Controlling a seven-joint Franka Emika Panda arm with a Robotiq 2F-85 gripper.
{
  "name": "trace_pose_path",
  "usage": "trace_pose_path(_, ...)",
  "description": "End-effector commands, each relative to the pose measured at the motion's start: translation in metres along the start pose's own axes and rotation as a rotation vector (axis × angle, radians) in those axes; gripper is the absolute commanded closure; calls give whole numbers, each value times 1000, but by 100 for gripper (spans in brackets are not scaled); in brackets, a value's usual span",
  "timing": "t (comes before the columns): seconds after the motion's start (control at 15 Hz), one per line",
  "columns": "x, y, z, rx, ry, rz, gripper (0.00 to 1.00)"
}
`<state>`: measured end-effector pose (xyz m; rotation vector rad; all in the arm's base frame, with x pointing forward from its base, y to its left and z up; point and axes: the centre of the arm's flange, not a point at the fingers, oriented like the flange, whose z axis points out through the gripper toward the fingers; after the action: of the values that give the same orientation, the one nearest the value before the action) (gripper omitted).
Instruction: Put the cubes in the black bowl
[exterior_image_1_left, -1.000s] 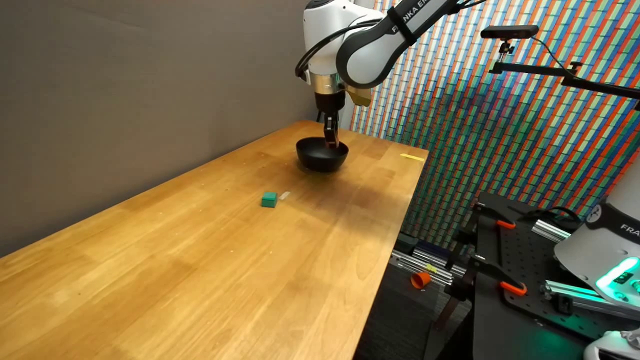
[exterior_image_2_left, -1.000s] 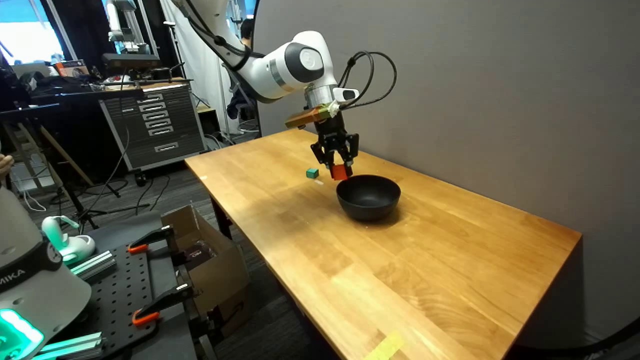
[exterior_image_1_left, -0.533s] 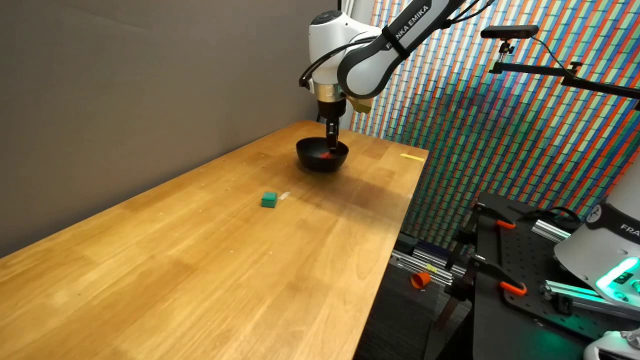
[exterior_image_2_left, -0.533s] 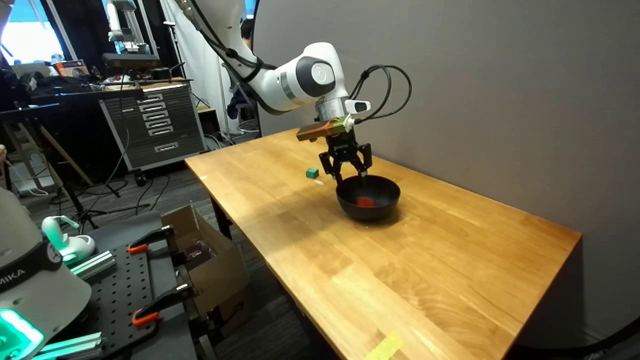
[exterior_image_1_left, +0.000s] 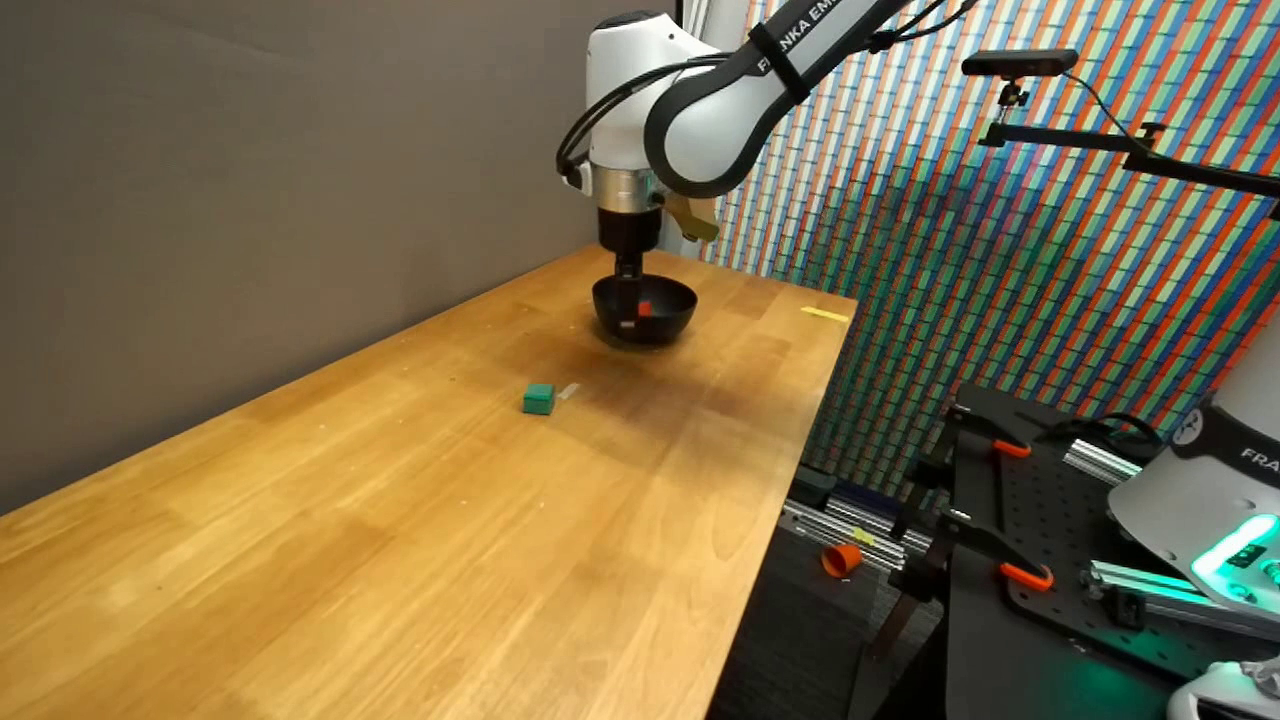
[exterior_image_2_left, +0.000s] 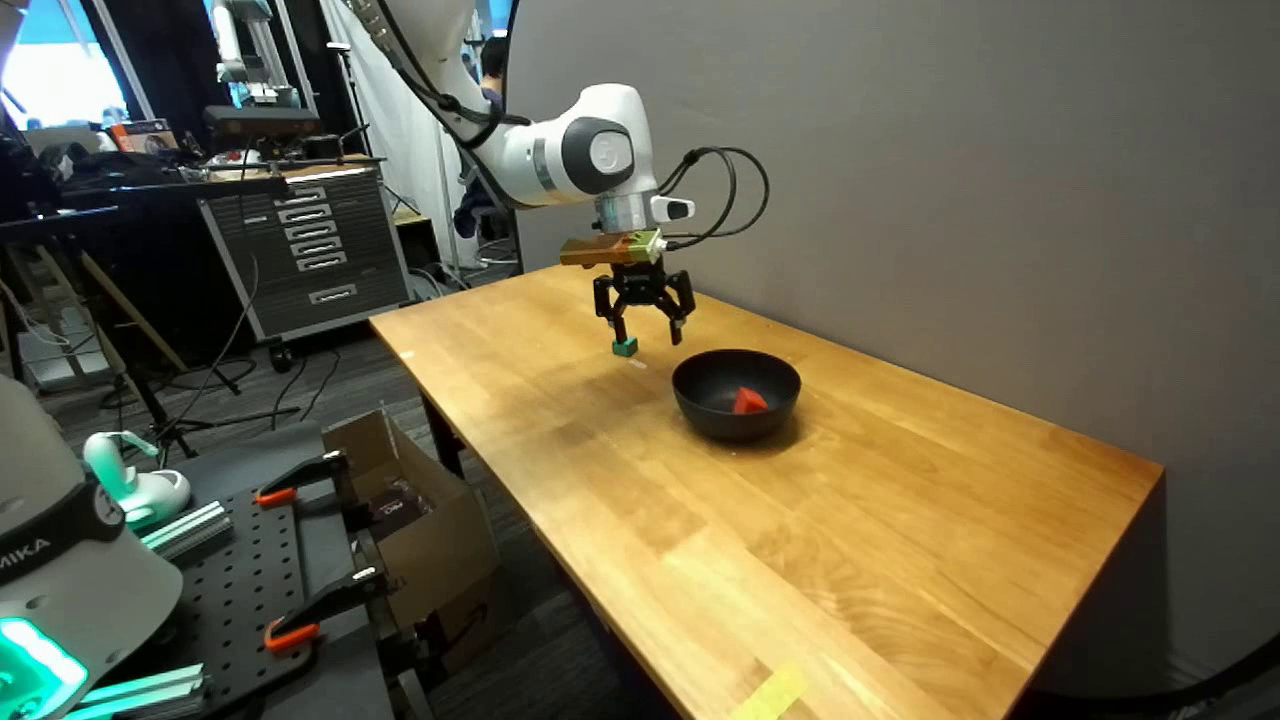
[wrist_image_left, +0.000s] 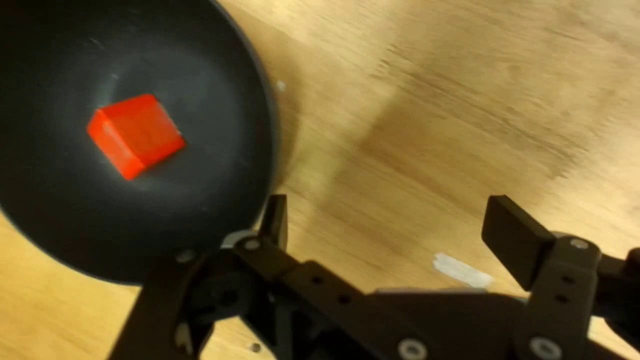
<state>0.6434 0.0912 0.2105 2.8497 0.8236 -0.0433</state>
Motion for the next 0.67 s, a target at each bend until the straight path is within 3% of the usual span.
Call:
trace_pose_path(0.0,24,-41,-15,91,33,-36,0)
trace_pose_path(0.4,52,-105,-7,154,77,-90,0)
trace_pose_path(0.6,66,-128,9,150,102,-137,0)
